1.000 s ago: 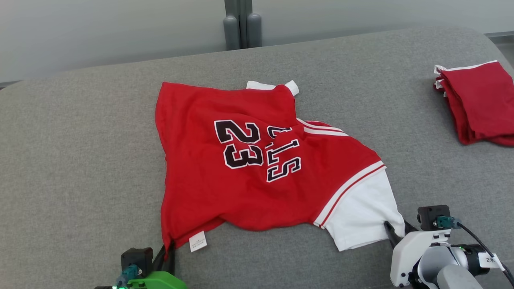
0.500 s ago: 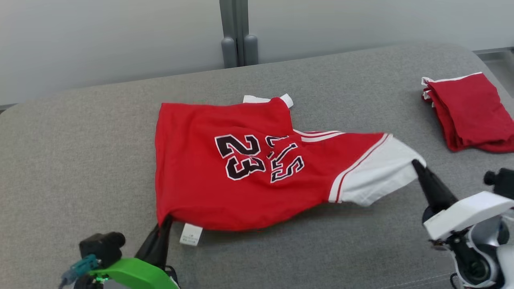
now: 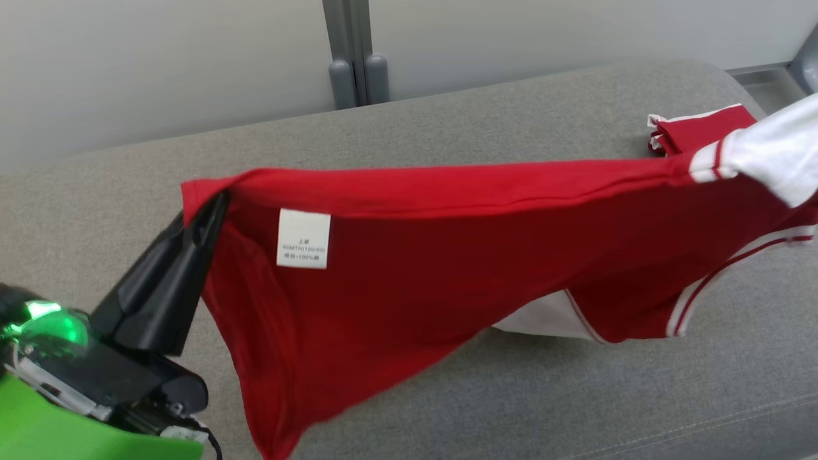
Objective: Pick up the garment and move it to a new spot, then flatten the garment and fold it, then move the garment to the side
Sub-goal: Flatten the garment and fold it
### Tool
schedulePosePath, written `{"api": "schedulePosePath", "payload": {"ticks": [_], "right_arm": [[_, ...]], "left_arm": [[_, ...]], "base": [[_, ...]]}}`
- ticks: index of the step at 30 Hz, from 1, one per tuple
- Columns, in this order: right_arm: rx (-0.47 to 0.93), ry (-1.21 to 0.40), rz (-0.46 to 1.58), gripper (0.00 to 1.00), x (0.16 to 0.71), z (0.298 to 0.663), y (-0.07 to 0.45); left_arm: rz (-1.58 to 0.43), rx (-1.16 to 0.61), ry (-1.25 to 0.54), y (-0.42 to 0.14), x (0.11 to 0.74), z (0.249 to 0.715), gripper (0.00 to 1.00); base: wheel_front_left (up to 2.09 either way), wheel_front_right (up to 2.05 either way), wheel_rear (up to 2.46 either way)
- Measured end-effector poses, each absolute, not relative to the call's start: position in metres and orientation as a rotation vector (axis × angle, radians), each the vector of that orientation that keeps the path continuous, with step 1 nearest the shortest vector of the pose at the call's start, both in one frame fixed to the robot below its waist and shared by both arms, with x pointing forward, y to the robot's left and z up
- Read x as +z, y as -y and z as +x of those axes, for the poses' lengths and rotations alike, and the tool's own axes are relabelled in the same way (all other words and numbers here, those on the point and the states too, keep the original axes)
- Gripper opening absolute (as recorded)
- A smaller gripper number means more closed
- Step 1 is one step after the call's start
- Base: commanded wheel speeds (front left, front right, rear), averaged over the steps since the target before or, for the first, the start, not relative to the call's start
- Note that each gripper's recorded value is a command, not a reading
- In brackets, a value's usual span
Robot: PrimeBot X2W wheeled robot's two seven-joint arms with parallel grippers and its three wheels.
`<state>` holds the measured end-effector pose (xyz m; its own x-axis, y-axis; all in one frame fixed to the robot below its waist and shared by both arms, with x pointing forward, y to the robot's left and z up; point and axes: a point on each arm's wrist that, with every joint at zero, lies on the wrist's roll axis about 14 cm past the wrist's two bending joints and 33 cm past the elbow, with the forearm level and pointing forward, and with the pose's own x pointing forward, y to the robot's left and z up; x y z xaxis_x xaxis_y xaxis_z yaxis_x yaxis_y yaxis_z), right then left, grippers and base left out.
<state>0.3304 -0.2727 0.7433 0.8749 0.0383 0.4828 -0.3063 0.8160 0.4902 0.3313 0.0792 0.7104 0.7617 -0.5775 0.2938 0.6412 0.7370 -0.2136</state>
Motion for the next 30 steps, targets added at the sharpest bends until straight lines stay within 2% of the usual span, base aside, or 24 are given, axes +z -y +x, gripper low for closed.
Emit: {"api": "schedulePosePath", "payload": {"ticks": [5,11,15,18,24,26,30], "right_arm": [[0.138,0.501,0.510,0.00,0.772,0.358,0.291],[0.127,0.423,0.507,0.00,0.778,0.437,0.285],[0.124,0.358,0.482,0.00,0.773,0.504,0.266],[0.112,0.410,0.462,0.00,0.788,0.551,0.254],[0.078,0.530,0.487,0.00,0.804,0.616,0.247],[0.094,0.525,0.504,0.00,0.795,0.634,0.237],[0.127,0.390,0.497,0.00,0.729,0.665,0.209]], "left_arm": [[-0.266,-0.753,0.226,-0.067,0.736,0.354,0.00],[-0.225,-0.753,0.094,-0.056,0.719,0.434,0.00],[-0.191,-0.669,0.052,-0.062,0.710,0.505,0.00],[-0.174,-0.564,0.108,-0.074,0.717,0.566,0.00],[-0.124,-0.421,0.265,-0.087,0.724,0.650,0.00],[-0.108,-0.398,0.280,-0.087,0.711,0.668,0.00],[-0.135,-0.365,0.221,-0.092,0.654,0.694,0.00]], "base": [[0.00,0.00,0.00],[0.00,0.00,0.00],[0.00,0.00,0.00],[0.00,0.00,0.00],[0.00,0.00,0.00],[0.00,0.00,0.00],[0.00,0.00,0.00]]}}
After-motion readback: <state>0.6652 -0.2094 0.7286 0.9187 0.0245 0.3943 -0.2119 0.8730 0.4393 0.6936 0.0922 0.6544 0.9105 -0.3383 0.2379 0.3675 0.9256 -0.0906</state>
